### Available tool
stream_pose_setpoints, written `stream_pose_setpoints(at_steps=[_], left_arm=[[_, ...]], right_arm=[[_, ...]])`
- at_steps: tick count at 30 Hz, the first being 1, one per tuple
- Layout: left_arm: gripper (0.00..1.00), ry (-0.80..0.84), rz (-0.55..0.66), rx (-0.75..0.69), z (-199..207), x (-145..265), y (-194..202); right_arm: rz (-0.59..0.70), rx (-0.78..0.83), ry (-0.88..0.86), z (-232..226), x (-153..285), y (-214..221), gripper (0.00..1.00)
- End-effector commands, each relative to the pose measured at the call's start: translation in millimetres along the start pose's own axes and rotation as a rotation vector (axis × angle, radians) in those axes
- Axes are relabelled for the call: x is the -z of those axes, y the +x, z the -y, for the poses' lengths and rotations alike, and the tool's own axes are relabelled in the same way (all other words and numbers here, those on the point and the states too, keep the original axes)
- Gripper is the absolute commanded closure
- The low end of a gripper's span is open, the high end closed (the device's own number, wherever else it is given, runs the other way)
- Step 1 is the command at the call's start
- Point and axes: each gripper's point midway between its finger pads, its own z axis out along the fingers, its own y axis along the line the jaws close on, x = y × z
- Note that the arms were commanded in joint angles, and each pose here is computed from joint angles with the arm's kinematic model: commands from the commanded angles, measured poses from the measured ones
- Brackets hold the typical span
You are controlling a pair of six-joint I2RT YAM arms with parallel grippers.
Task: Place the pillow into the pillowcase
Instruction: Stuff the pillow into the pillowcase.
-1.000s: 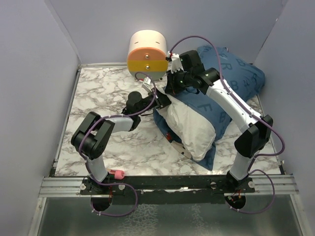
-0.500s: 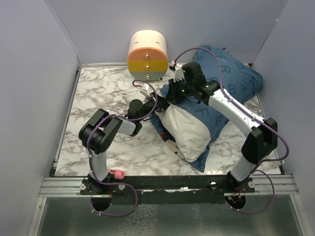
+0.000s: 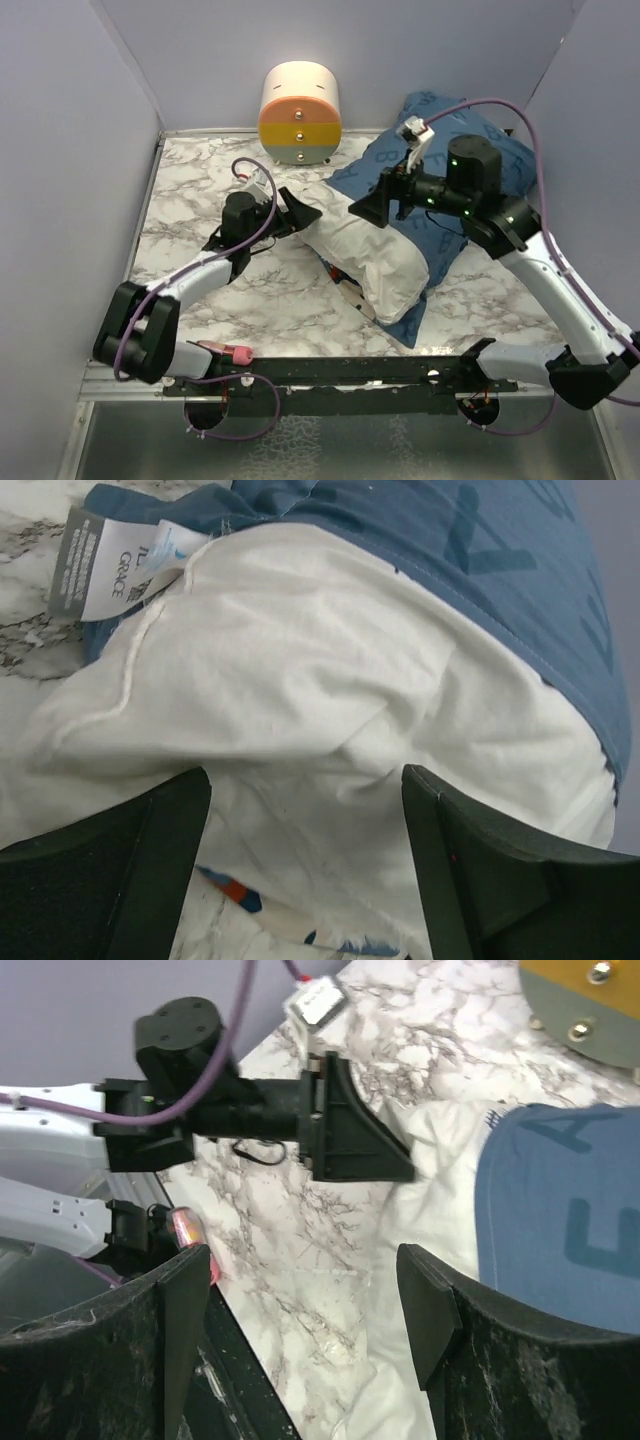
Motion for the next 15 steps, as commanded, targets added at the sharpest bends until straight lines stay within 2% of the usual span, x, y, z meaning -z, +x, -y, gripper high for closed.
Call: stream_pose_setpoints(at_steps=[1, 4, 9, 12, 15], left_arm=[[0.19, -0.124, -0.128, -0.088, -20.2, 45.2, 24.0], [0.18, -0.07, -0.128, -0.069, -5.1, 67.4, 24.4], [0.18, 0.088, -0.097, 0.005, 42.3, 98.1, 25.4], [0.17, 0.171, -0.055, 0.067, 70.7, 109.7, 29.1], [0.14, 0.204, -0.039, 0.066, 93.6, 109.1, 43.1]], right_arm=[[-0.041, -0.094, 0.157, 28.3, 26.4, 31.2, 0.25], [-0.058, -0.144, 0.272, 48.6, 51.4, 53.2, 0.26], [-0.078, -0.202, 0.478, 71.0, 95.3, 83.7, 0.29], [-0.131, -0.242, 0.546, 77.5, 108.2, 110.3, 0.3], [-0.161, -0.263, 0.592, 84.5, 112.4, 126.8, 0.32]])
